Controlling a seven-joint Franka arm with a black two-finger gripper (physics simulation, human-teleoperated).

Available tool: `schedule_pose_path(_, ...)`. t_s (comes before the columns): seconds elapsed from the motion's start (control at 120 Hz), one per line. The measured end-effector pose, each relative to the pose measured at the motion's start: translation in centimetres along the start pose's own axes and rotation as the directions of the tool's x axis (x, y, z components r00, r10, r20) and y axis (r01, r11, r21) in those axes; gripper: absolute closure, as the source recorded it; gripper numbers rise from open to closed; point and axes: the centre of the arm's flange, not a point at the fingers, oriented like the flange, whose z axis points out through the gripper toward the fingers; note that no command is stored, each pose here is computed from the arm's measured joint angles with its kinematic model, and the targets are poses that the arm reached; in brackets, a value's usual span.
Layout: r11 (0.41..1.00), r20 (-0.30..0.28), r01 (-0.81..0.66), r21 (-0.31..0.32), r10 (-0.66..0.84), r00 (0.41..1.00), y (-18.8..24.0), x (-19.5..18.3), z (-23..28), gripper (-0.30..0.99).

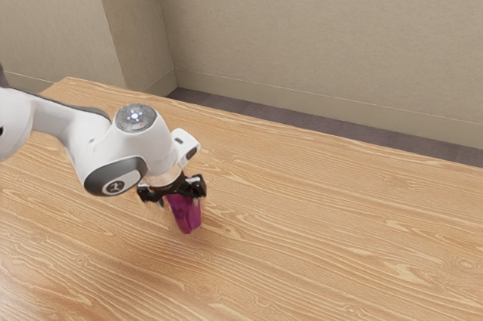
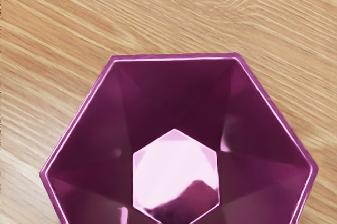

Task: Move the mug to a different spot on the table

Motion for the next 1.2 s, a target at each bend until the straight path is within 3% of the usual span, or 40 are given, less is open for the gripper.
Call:
schedule_pose_path(0.267, 1.000, -0.096, -0.017, 0.007, 0.017, 0.995, 0.9, 1.7, -3.0, 0.03)
schedule_pose_path(0.442, 0.999, -0.184, -0.040, -0.031, 0.034, 0.982, 4.0, 4.5, -7.4, 0.01)
schedule_pose_path(0.542, 0.998, -0.199, -0.058, -0.038, 0.050, 0.979, 6.1, 5.9, -9.7, 0.01)
schedule_pose_path(0.683, 0.994, -0.177, -0.095, -0.056, 0.083, 0.981, 9.1, 9.7, -13.5, 0.01)
schedule_pose_path(0.792, 0.997, -0.128, -0.071, -0.032, 0.066, 0.990, 6.3, 16.7, -15.2, 0.00)
schedule_pose_path(0.892, 0.990, -0.080, -0.137, 0.023, 0.138, 0.987, 5.0, 20.5, -15.6, 0.00)
schedule_pose_path(1.0, 0.964, -0.025, -0.255, 0.076, 0.258, 0.966, 4.0, 23.2, -15.7, 0.00)
schedule_pose_path(1.075, 0.945, 0.036, -0.322, 0.063, 0.320, 0.947, 2.3, 25.3, -14.4, 0.00)
schedule_pose_path(1.2, 0.881, 0.101, -0.472, 0.033, 0.467, 0.878, 1.6, 25.5, -13.8, 0.00)
